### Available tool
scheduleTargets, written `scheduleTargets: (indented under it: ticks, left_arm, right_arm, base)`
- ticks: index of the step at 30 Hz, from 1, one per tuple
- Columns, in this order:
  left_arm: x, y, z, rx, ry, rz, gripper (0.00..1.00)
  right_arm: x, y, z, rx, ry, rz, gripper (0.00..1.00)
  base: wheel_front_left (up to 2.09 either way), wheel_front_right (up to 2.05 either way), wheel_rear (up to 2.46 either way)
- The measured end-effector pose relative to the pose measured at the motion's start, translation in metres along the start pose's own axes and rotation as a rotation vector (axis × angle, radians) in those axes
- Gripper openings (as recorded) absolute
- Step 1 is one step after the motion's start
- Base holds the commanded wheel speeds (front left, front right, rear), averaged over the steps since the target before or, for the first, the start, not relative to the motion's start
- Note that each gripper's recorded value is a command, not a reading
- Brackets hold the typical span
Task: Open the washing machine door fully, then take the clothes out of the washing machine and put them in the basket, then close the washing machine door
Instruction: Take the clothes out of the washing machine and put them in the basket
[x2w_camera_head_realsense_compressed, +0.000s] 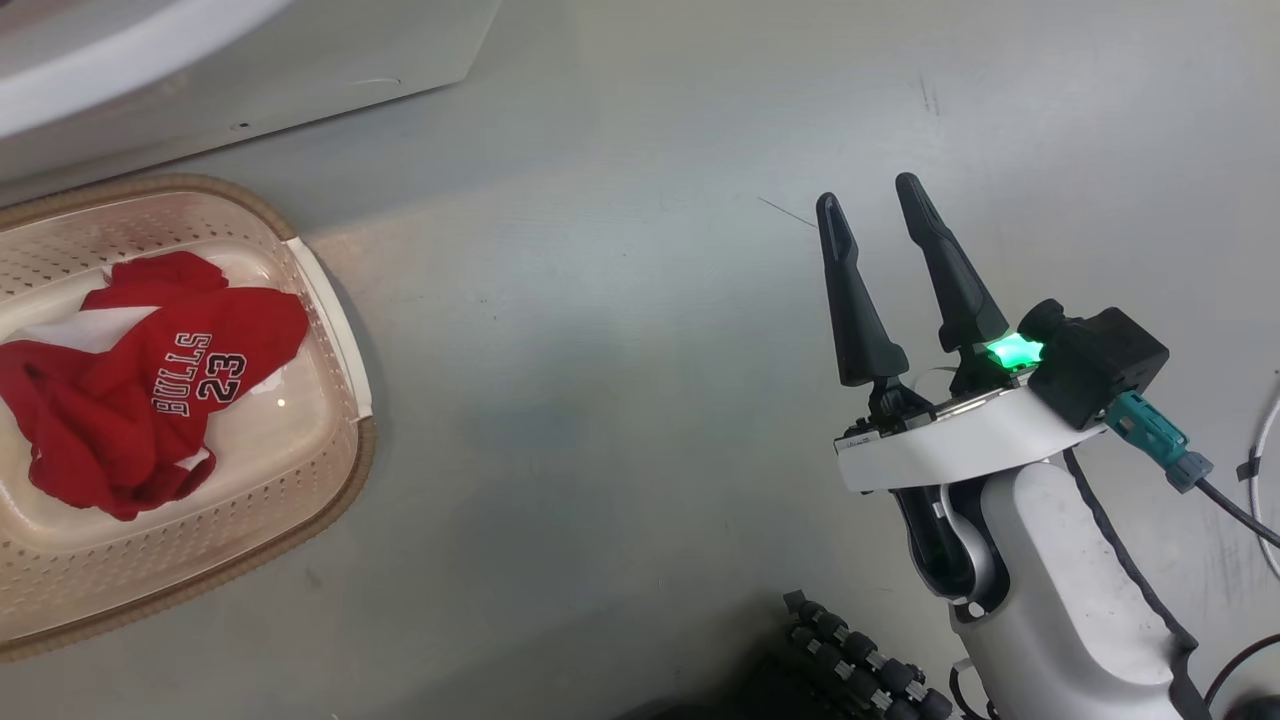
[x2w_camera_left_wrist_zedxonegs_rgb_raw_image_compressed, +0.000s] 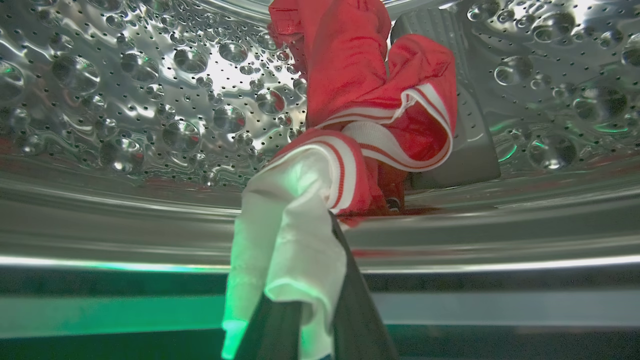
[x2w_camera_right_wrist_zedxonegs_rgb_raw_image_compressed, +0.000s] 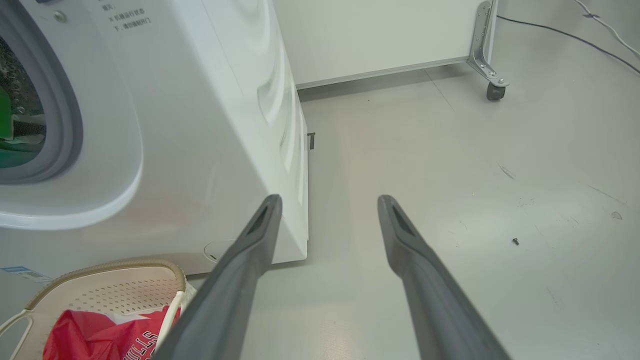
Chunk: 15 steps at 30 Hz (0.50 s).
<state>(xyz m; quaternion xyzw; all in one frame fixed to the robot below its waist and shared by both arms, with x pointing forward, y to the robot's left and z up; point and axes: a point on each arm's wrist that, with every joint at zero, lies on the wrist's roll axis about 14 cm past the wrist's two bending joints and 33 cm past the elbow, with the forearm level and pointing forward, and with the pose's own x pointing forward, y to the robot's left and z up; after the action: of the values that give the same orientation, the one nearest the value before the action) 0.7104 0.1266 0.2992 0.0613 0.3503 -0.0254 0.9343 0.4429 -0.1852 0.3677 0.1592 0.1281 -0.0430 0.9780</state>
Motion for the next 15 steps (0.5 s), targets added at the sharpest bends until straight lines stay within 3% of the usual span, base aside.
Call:
scheduleTargets:
  ticks: [15]
  left_arm:
    - [-0.01, -0.021, 0.029, -0.113, -0.137, -0.065, 0.0]
  right_arm:
    - [0.006, 0.004, 0.006, -0.002, -0.019, 0.016, 1.0]
  base:
    - [0.0, 0.0, 0.0]
